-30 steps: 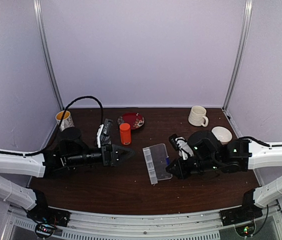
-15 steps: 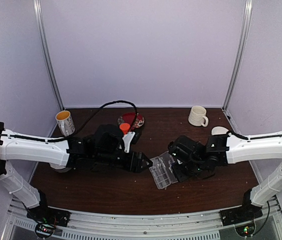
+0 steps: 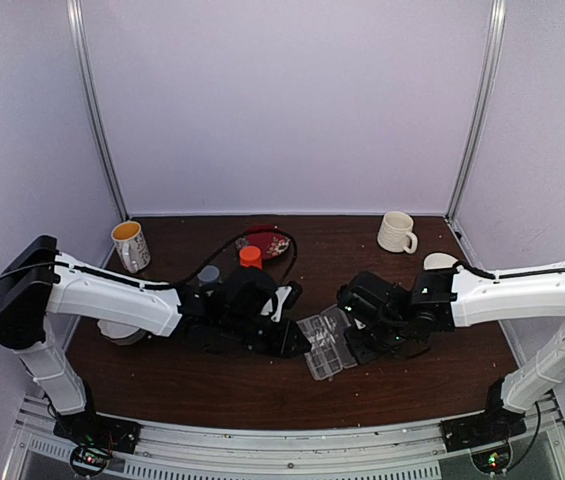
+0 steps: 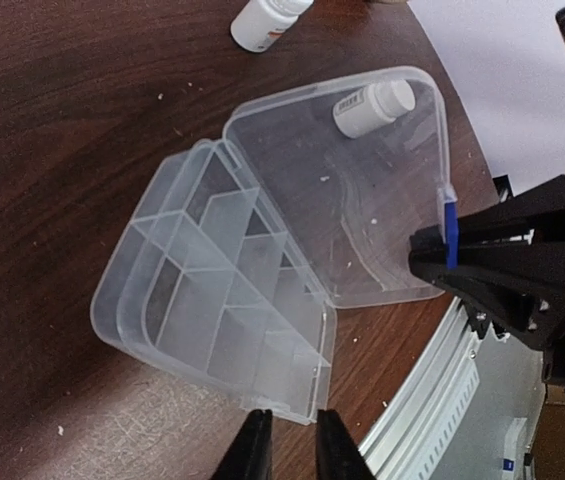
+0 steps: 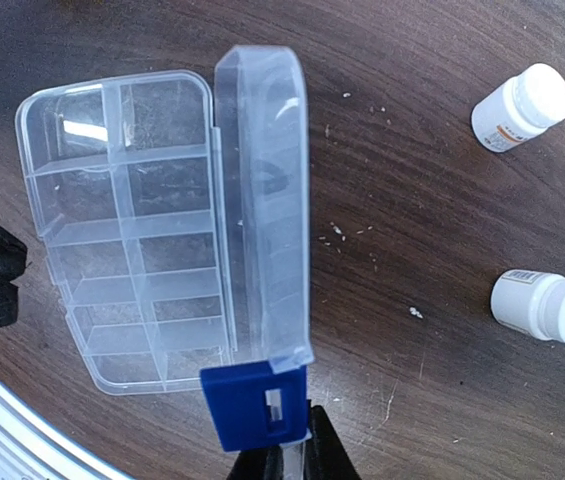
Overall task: Sort the pills into containers
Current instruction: Open the lid of the pill container, then adjust the lid of the pill container.
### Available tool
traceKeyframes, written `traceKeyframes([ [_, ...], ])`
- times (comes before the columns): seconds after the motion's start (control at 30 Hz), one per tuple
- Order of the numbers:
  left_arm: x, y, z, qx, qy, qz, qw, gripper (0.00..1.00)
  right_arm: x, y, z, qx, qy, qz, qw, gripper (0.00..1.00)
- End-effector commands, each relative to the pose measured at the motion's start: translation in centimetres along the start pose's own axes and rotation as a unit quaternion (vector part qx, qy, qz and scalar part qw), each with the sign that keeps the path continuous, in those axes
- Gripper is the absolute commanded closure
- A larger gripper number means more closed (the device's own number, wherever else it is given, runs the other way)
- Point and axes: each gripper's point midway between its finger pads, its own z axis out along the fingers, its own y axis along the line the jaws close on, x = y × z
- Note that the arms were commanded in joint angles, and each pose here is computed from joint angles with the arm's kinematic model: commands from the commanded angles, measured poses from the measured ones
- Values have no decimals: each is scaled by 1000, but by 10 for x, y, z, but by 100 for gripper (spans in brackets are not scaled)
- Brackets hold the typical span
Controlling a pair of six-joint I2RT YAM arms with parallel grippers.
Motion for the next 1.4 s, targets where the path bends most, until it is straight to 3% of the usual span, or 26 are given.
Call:
traceKeyframes([
  [0.0,-21,-28,-4,43,-30,1,999,84,-1,5,1,-13,5,17,1000,92],
  [0.53,13,27,46,-31,61,-54,996,86,15,12,12,-86,38,78,992,82],
  [0.77,16,33,50,-45,69,-51,995,84,17,-1,16,-88,29,87,992,60],
  [1.0,19,48,53,-85,79,-51,992,83,26,-7,25,-140,28,125,982,61],
  [1.37,16,69,52,-139,93,-47,985,79,30,-30,21,-134,-10,144,980,65],
])
